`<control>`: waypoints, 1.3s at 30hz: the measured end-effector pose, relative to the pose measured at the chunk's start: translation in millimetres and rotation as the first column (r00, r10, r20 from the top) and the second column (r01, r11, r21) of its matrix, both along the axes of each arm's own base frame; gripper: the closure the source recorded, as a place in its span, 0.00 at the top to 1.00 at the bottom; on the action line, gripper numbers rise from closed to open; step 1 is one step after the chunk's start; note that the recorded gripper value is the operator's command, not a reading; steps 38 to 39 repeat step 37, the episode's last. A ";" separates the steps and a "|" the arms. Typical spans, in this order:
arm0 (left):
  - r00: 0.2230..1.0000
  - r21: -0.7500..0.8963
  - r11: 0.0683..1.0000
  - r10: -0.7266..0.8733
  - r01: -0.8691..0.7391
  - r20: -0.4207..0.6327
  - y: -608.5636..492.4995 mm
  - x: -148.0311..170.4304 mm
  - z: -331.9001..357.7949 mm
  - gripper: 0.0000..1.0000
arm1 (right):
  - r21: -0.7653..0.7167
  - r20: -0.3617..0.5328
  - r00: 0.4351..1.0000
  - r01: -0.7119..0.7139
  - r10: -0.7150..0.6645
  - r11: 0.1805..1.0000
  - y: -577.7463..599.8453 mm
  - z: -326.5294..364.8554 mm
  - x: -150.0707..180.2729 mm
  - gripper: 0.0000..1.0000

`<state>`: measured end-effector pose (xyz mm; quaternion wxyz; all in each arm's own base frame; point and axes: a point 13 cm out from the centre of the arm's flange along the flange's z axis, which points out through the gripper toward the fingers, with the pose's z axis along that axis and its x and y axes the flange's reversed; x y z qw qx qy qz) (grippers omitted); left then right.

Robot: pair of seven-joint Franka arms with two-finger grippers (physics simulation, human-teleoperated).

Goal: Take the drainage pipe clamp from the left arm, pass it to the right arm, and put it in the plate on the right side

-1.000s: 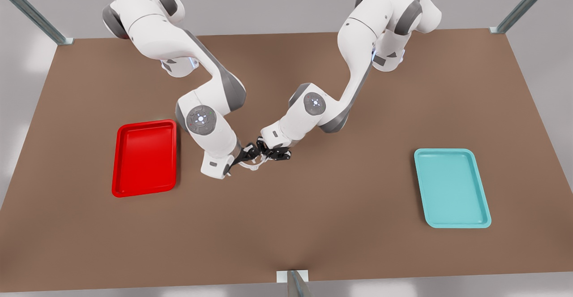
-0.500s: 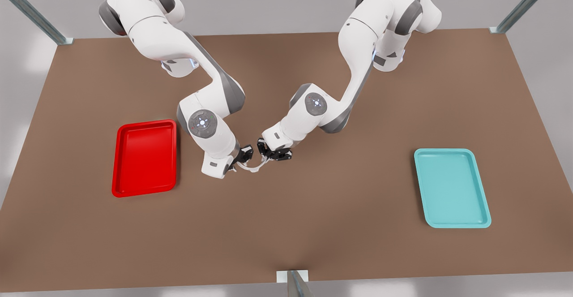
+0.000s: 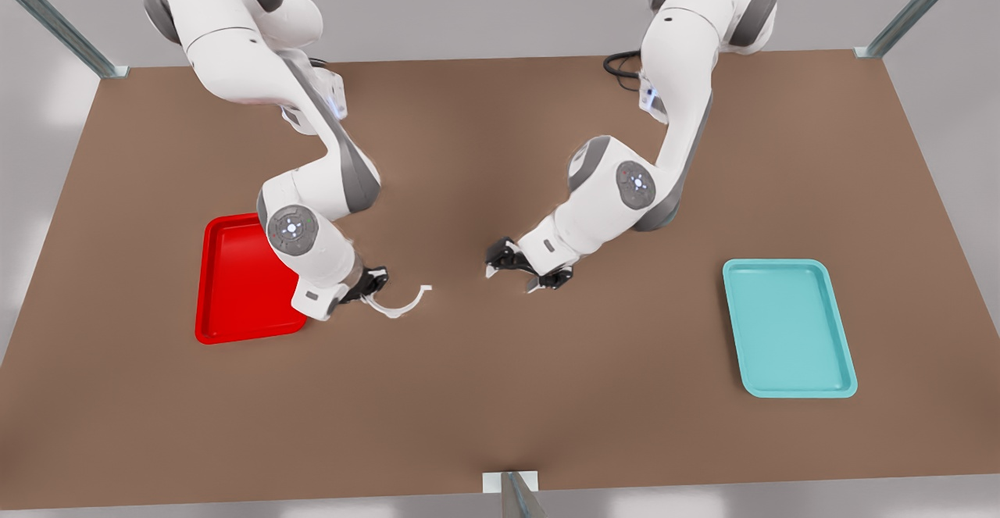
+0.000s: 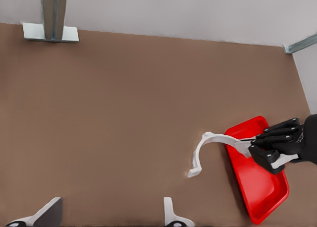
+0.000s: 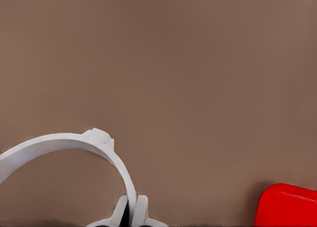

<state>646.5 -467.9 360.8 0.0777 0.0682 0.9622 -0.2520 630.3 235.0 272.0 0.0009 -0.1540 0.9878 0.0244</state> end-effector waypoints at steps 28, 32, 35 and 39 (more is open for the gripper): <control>0.993 0.548 0.836 0.059 0.008 -0.104 403.2 30.4 38.1 1.00 | -0.048 0.337 0.940 0.075 -0.055 0.996 -250.3 203.8 48.3 1.00; 0.993 0.548 0.836 0.045 0.022 -0.109 402.5 29.1 37.9 1.00 | -0.078 0.225 0.974 0.023 -0.005 0.997 -189.1 233.2 10.2 1.00; 0.993 0.547 0.836 0.036 0.030 -0.110 401.6 29.2 37.2 1.00 | -0.063 0.120 0.992 0.049 -0.042 0.997 -178.2 220.6 -11.5 1.00; 0.993 0.547 0.836 0.031 0.034 -0.110 401.6 29.4 37.1 1.00 | -0.055 0.070 0.994 0.088 -0.085 0.995 -187.8 213.9 -20.4 1.00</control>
